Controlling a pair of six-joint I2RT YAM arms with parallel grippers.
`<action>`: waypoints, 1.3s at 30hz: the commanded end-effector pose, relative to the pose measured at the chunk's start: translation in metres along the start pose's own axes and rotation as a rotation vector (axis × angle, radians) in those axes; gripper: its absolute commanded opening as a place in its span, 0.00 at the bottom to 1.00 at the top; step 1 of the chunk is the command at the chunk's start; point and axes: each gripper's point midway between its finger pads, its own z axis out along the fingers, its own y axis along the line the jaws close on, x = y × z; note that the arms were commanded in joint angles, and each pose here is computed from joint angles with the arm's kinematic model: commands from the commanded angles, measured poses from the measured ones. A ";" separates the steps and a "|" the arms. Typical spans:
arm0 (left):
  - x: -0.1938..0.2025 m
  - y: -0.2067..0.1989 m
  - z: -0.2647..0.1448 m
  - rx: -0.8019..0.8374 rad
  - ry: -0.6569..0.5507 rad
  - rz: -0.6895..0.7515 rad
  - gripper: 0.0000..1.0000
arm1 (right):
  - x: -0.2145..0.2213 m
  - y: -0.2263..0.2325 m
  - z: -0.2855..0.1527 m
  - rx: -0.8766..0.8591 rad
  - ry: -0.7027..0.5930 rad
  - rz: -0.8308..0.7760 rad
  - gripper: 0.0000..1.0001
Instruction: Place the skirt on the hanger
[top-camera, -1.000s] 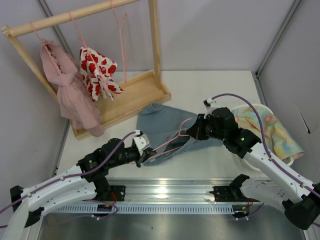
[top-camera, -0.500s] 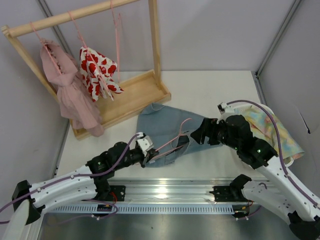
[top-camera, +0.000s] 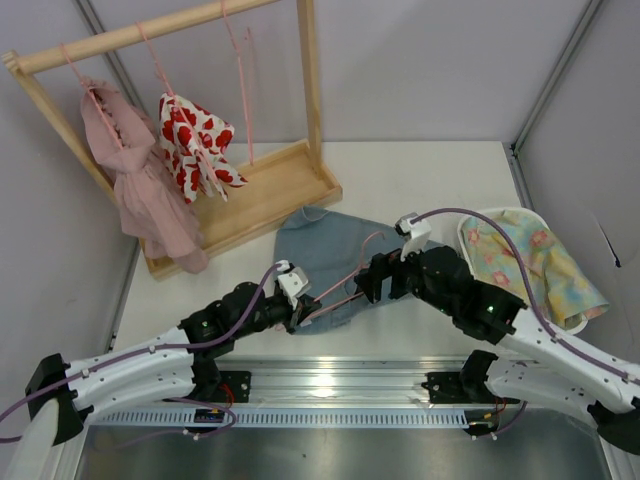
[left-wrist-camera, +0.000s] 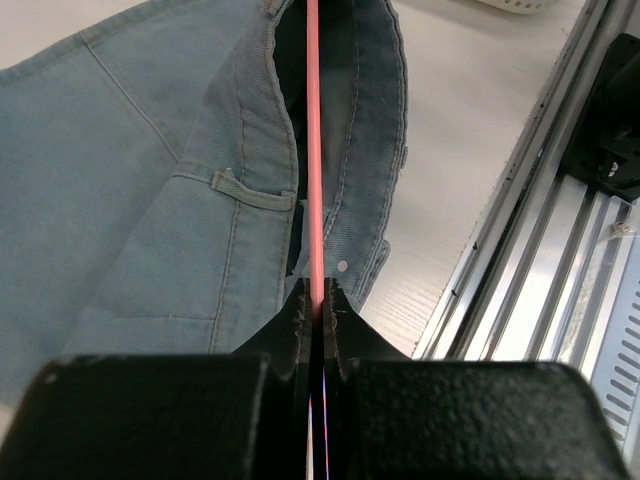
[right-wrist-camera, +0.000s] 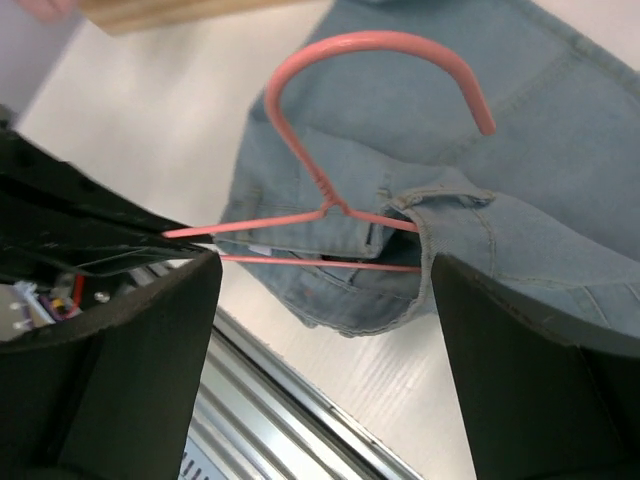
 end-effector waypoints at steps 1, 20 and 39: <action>-0.035 -0.008 0.002 0.024 -0.124 -0.031 0.00 | -0.046 -0.002 0.013 0.089 -0.187 0.004 0.91; -0.038 -0.011 0.001 0.030 -0.108 -0.038 0.00 | -0.042 -0.011 0.061 0.202 -0.239 -0.007 0.11; -0.032 0.053 -0.068 -0.464 -0.021 -0.446 0.91 | -0.025 -0.054 0.059 0.368 -0.225 -0.048 0.00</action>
